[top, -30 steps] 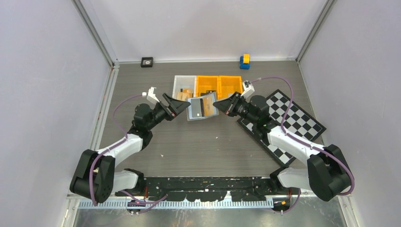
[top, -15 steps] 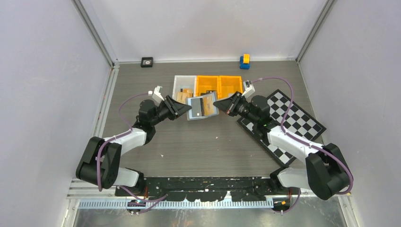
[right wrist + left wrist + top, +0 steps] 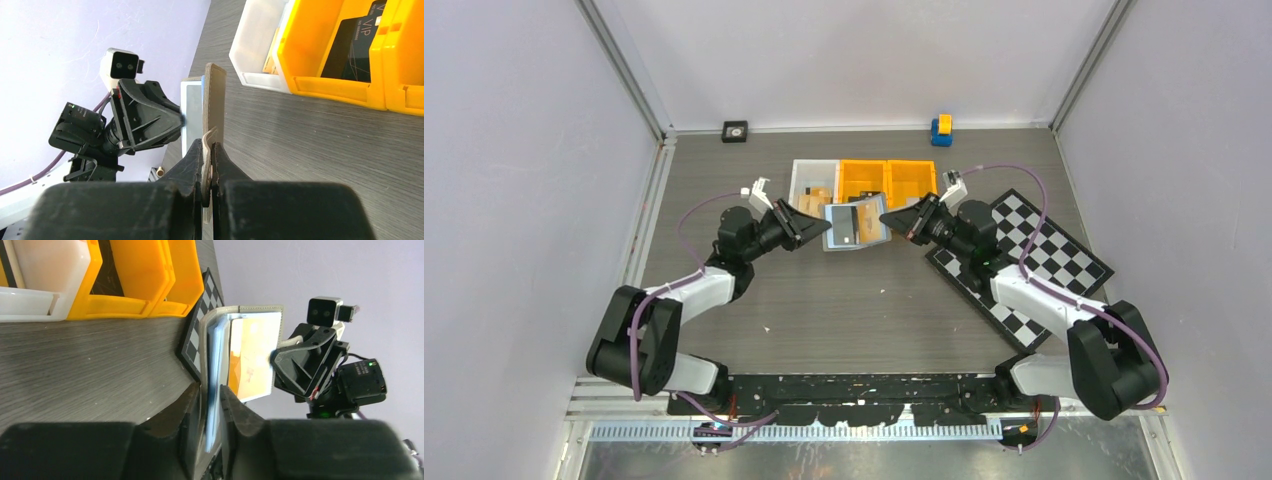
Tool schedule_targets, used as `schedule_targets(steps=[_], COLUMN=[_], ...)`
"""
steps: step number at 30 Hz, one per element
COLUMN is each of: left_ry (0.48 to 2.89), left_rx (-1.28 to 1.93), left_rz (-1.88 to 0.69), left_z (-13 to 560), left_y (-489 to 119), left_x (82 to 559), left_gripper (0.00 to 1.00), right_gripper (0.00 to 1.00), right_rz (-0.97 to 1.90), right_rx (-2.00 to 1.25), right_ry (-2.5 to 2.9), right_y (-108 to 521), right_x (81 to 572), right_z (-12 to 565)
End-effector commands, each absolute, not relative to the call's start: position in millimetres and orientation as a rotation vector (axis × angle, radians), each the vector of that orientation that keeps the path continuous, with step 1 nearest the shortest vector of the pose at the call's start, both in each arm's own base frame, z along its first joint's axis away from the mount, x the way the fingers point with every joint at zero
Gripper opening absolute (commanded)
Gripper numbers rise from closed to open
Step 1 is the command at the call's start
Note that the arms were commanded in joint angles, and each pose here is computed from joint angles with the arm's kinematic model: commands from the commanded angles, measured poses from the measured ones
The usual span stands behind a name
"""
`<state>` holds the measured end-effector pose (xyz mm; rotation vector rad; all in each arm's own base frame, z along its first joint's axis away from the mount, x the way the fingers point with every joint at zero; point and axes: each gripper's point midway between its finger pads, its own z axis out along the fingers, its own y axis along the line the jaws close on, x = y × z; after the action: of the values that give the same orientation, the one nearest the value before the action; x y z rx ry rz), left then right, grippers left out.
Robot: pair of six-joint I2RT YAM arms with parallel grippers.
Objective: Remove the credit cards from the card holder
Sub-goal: Remove the credit card from the card holder.
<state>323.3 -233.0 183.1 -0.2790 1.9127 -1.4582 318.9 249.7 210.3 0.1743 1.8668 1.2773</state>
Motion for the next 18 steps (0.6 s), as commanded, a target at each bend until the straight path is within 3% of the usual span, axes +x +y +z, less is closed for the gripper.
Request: schedule_targets(steps=[1,3,5,15,18], left_ry=[1.869,1.879,1.893,1.899,1.892], left_rx=[-0.223,-0.222,-0.227,-0.253,-0.232], left_rz=[-1.512,-1.527,-1.539,-1.658,-1.675], left_z=[201.0,200.1,197.0,184.3,187.4], left_y=[-239.3,-241.4,-243.5,-254.2,-256.7], left_x=[326.3,326.3,327.5,332.0,330.8], left_gripper=[0.38,0.57,0.66,0.83,0.85], right_gripper=[0.05,0.05,0.04,0.02,0.02], right_rz=[1.34,1.371,1.393,1.43,1.43], right_rx=[0.182,0.184,0.188,0.195,0.194], right_ry=[1.783,1.766,1.76,1.74,1.74], right_y=[247.7,247.7,247.5,245.8,245.7], right_x=[323.3,323.5,324.1,324.9,324.7], right_z=[229.9,232.8,234.0,236.3,236.7])
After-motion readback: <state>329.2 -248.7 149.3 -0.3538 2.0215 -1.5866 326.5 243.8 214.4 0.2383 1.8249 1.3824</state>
